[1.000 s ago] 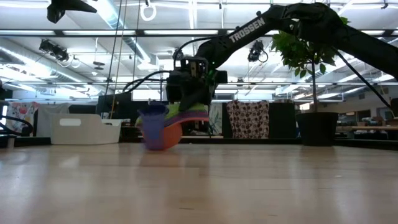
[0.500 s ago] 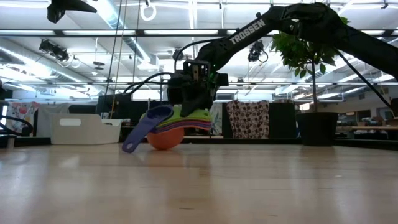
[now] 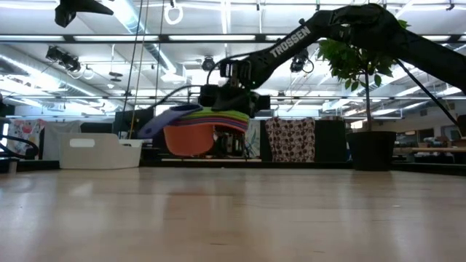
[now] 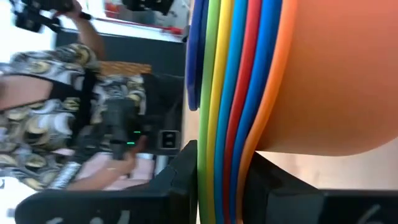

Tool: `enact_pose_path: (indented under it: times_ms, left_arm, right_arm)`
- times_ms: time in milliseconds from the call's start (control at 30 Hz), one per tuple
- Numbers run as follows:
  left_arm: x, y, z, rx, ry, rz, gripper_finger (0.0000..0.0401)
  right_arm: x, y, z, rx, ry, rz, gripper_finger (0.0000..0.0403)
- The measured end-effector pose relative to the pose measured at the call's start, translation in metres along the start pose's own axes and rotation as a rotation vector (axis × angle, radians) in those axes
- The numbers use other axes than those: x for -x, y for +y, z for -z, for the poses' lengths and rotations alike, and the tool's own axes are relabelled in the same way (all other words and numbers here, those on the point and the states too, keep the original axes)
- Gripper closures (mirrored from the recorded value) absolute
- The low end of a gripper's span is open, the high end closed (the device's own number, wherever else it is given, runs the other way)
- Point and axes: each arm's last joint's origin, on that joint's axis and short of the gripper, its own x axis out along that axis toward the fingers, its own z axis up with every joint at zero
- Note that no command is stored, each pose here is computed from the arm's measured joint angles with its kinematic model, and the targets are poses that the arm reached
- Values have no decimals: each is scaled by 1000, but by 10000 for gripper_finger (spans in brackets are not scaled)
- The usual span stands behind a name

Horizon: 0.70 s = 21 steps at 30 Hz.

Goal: Nest measuring cups in basket
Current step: Put the stacked of measuring cups into the white bin

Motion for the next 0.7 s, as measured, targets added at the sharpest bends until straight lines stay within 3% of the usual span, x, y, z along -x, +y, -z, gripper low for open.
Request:
enact_pose_path:
  times_ms: [400, 533, 700]
  left_arm:
    - [0, 0, 0, 6, 0, 0, 259]
    - [0, 0, 0, 7, 0, 0, 259]
    - [0, -1, -1, 7, -10, 6, 259]
  right_arm:
    - [-22, -34, 20, -68, -6, -145, 323]
    - [-26, -35, 21, -90, 0, -95, 322]
    - [-28, -34, 20, -99, 2, -61, 269]
